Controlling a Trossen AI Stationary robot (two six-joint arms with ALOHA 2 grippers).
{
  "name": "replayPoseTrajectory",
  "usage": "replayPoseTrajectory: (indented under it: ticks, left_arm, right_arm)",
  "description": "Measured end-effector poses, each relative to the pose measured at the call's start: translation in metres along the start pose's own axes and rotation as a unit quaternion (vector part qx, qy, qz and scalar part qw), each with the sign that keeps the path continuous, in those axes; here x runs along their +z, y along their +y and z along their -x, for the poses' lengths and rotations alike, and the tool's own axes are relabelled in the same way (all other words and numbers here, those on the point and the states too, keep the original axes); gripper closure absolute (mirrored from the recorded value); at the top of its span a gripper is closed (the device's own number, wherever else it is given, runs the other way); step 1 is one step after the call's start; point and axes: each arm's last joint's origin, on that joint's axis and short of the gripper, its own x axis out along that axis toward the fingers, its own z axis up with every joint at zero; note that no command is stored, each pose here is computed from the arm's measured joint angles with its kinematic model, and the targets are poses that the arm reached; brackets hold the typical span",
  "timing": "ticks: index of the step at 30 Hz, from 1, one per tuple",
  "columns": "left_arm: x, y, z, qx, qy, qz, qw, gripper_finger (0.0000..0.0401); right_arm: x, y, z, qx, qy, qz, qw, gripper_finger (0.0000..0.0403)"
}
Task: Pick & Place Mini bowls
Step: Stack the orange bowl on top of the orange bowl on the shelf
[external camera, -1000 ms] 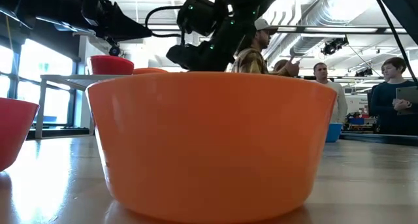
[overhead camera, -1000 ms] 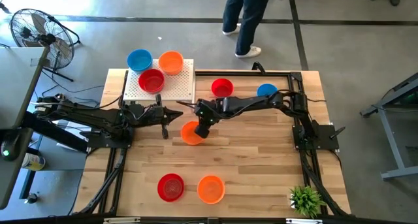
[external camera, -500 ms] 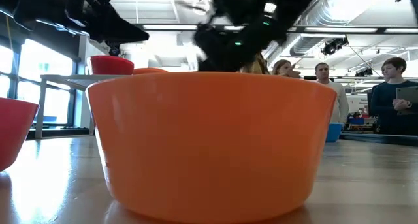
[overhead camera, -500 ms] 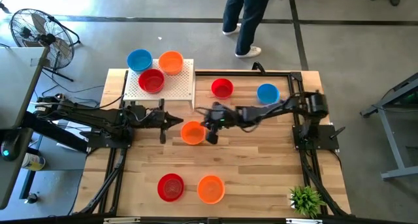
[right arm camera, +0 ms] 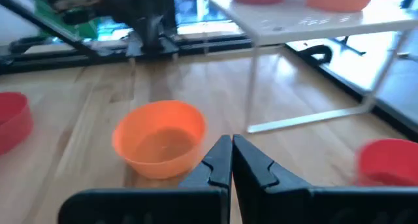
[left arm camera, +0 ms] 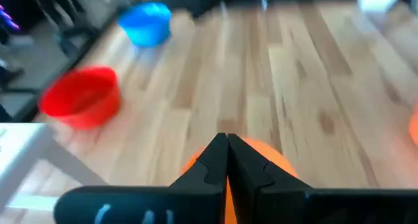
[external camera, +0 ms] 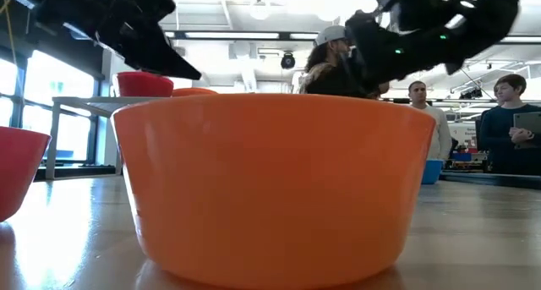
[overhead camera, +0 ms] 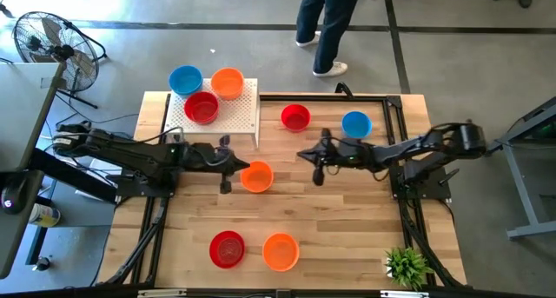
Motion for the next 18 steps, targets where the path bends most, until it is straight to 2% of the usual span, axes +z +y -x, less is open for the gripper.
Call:
replayPoseTrajectory:
  ticks: [4,9,18]
  left_arm:
    - [0.015,-0.001,-0.007,-0.006,0.084,-0.007,0.996,0.0400]
    - [0.029,-0.004,-0.015,-0.033,0.167,0.009,0.985,0.0387]
    - [0.032,-0.013,-0.043,-0.090,0.266,0.036,0.959,0.0303]
  right_arm:
    - [-0.010,-0.010,0.015,-0.024,-0.016,-0.003,1.000,0.0403]
    - [-0.019,-0.014,0.025,-0.027,-0.027,-0.005,0.999,0.0403]
    - [-0.022,-0.014,0.025,-0.023,-0.020,0.009,0.999,0.0403]
